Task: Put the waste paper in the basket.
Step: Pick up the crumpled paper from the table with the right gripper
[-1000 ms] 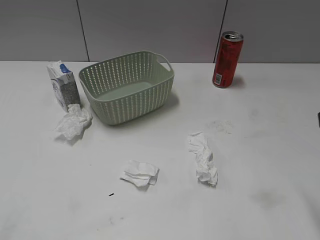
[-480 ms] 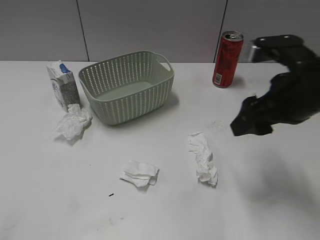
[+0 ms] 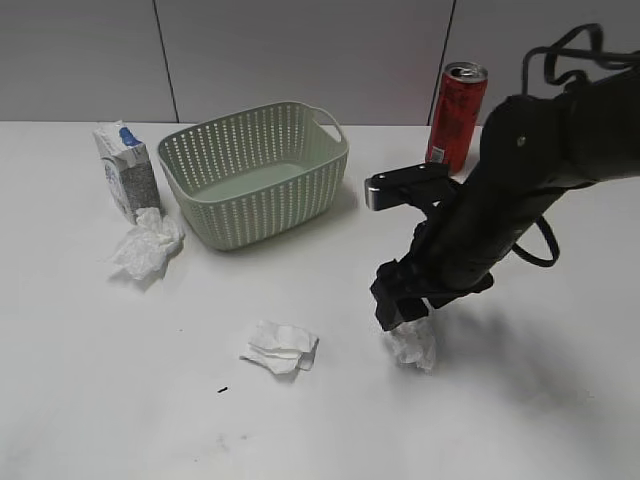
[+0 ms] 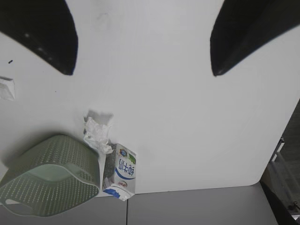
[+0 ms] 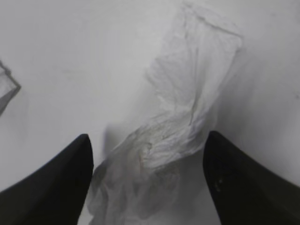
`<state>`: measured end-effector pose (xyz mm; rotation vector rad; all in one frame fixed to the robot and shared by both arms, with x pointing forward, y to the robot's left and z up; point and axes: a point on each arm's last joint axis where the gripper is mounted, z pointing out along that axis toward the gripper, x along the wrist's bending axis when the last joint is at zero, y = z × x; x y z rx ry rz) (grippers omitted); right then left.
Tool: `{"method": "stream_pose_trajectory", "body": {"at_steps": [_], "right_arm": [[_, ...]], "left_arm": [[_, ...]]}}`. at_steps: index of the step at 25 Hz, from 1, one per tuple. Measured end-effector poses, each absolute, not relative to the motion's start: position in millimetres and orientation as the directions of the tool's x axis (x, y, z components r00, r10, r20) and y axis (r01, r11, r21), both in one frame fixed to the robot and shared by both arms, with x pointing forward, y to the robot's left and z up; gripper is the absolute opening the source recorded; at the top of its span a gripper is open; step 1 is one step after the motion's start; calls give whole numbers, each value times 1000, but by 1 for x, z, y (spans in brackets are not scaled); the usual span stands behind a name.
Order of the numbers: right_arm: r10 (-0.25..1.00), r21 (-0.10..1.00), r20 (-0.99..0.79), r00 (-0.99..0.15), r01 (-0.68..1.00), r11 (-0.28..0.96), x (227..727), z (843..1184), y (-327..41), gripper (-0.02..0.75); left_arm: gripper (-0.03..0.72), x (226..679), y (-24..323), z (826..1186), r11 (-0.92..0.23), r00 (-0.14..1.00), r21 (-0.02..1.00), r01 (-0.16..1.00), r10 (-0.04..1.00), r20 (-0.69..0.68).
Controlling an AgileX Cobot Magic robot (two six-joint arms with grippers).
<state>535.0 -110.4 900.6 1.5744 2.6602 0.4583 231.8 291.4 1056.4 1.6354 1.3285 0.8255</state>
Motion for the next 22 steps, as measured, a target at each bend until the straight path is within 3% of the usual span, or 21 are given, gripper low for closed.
{"method": "stream_pose_trajectory", "body": {"at_steps": [7, 10, 15, 18, 22], "right_arm": [[853, 242, 102, -512, 844, 478, 543, 884, -108, 516], [851, 239, 95, -517, 842, 484, 543, 882, -109, 400], [853, 238, 96, -513, 844, 481, 544, 882, -109, 64], [852, 245, 95, -515, 842, 481, 544, 885, -108, 9], [843, 326, 90, -530, 816, 478, 553, 916, -103, 1]], "left_arm": [[662, 232, 291, 1056, -74, 217, 907, 414, 976, -20], [663, 232, 291, 1056, -74, 217, 907, 414, 976, -20], [647, 232, 291, 1056, -74, 217, 907, 414, 976, -20], [643, 232, 291, 1056, -74, 217, 907, 414, 976, -20], [633, 232, 291, 1056, -74, 217, 907, 414, 976, -20]]}}
